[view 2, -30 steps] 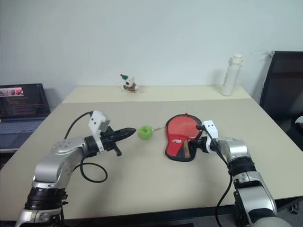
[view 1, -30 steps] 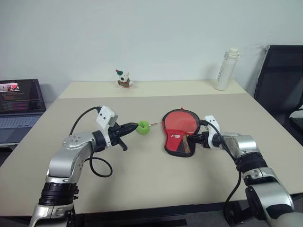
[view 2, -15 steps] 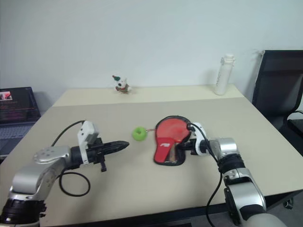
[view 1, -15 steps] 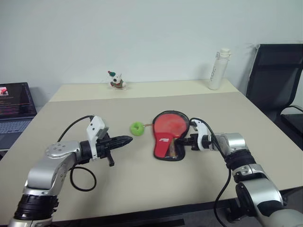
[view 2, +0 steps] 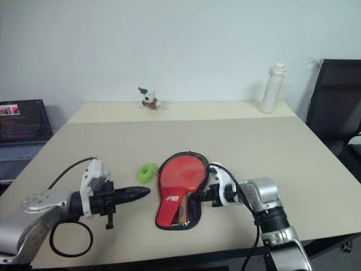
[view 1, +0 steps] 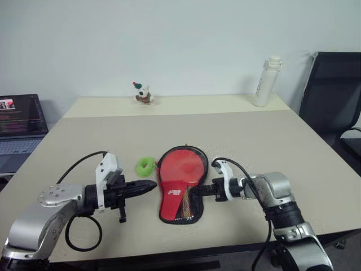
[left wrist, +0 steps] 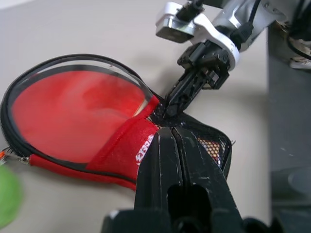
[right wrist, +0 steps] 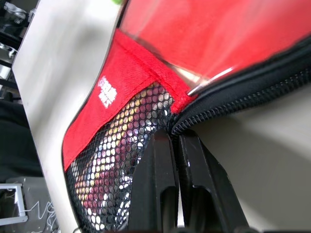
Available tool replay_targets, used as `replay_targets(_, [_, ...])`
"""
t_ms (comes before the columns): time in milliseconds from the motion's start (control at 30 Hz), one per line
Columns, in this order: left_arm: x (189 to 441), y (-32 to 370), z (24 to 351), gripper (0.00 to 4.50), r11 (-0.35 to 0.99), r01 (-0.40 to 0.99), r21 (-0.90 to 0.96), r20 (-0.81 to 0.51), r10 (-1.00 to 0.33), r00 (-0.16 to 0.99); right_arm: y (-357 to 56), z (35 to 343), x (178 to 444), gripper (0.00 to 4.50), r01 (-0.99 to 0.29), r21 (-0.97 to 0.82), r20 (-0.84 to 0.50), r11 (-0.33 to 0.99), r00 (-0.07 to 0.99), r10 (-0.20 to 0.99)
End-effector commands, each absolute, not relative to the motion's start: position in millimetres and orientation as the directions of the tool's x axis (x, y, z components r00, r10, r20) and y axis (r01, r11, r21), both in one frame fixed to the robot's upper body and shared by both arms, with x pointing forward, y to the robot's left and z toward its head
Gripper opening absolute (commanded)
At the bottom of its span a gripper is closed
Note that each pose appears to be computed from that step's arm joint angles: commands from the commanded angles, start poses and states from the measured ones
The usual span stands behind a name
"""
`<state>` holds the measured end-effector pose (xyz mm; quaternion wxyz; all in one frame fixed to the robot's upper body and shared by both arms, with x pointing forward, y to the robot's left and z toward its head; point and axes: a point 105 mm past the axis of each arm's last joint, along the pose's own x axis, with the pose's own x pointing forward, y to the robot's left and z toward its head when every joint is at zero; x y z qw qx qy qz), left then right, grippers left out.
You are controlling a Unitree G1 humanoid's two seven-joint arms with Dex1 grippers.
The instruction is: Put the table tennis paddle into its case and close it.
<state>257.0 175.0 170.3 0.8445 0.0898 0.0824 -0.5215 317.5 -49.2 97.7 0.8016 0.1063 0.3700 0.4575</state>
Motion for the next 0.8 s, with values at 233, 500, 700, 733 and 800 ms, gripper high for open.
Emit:
replay_targets(233, [238.1, 176.4, 168.9, 0.0, 0.381, 0.921, 0.078, -0.283, -0.878, 0.387, -76.9, 101.2, 287.8, 0.02, -0.608, 0.519, -0.535, 0.601, 0.317, 0.783])
replay_targets(500, [242.4, 176.2, 170.0, 0.0, 0.388, 0.918, 0.084, -0.276, -0.876, 0.396, -85.4, 93.0, 275.3, 0.02, -0.582, 0.535, -0.537, 0.612, 0.325, 0.779])
replay_targets(700, [244.9, 178.9, 169.1, 0.0, 0.402, 0.911, 0.091, -0.28, -0.868, 0.411, -92.3, 93.4, 277.0, 0.02, -0.57, 0.523, -0.549, 0.634, 0.344, 0.762])
replay_targets(733, [245.6, 179.5, 169.3, 0.0, 0.404, 0.91, 0.093, -0.28, -0.867, 0.414, -92.4, 94.1, 278.0, 0.02, -0.57, 0.519, -0.55, 0.637, 0.348, 0.76])
replay_targets(800, [246.8, 180.2, 169.1, 0.0, 0.409, 0.908, 0.096, -0.279, -0.864, 0.419, -92.5, 95.0, 282.4, 0.02, -0.562, 0.508, -0.557, 0.653, 0.364, 0.747])
